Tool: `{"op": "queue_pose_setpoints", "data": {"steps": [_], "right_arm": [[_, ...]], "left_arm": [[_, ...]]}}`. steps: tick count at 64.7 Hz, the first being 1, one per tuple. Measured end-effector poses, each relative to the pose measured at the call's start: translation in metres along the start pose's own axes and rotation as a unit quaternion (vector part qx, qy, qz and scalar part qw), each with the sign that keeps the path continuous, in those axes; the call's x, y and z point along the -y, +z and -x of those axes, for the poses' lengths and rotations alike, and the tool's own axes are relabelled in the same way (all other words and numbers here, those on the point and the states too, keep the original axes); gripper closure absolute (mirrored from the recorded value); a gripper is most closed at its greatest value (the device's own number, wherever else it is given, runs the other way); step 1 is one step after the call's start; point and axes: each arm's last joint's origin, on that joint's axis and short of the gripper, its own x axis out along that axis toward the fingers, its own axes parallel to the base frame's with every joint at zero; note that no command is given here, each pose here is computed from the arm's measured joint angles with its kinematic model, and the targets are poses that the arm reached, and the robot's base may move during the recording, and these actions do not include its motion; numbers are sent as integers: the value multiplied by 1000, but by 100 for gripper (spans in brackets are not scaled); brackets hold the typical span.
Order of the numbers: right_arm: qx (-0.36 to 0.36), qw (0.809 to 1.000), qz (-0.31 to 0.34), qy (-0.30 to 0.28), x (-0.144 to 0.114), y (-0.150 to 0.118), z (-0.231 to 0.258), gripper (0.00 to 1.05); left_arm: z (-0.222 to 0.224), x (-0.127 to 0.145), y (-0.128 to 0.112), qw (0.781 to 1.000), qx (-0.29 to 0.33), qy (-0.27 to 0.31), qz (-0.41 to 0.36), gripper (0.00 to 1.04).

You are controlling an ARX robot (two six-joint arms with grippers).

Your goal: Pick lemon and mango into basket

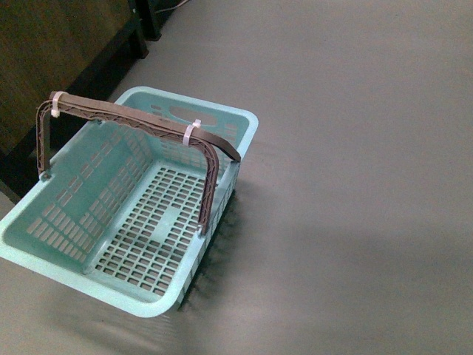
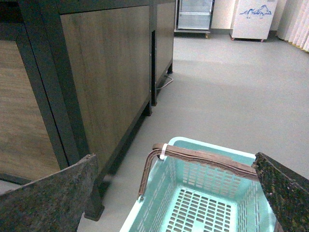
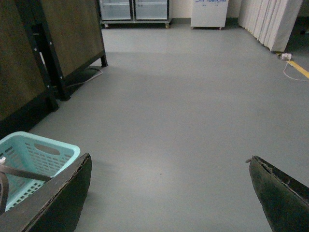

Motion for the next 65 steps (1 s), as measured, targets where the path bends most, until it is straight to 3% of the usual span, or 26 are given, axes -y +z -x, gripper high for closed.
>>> {"op": "queue_pose_setpoints", "data": {"steps": [27, 30, 33, 36, 43, 49, 65], "right_arm": [[0, 1000, 0, 0, 0, 0, 0, 9], [0, 1000, 0, 0, 0, 0, 0, 9], [0, 1000, 0, 1, 0, 0, 0, 9], [0, 1000, 0, 1, 0, 0, 0, 9], [0, 1000, 0, 0, 0, 0, 0, 9], [0, 1000, 0, 0, 0, 0, 0, 9], [0, 1000, 0, 0, 0, 0, 0, 9]], "left_arm": [[0, 0, 0, 1000, -2, -2, 3, 7], [0, 2, -1, 994, -80, -43, 52, 7], [-2, 5, 1, 968, -195, -75, 137, 7], [-6, 7, 1, 943, -250, -83, 201, 7], [-30, 10, 16, 881, -266, -70, 384, 7], [-54, 8, 17, 847, -260, -45, 462, 7], [-130, 1, -21, 815, -275, 37, 508, 7]]}}
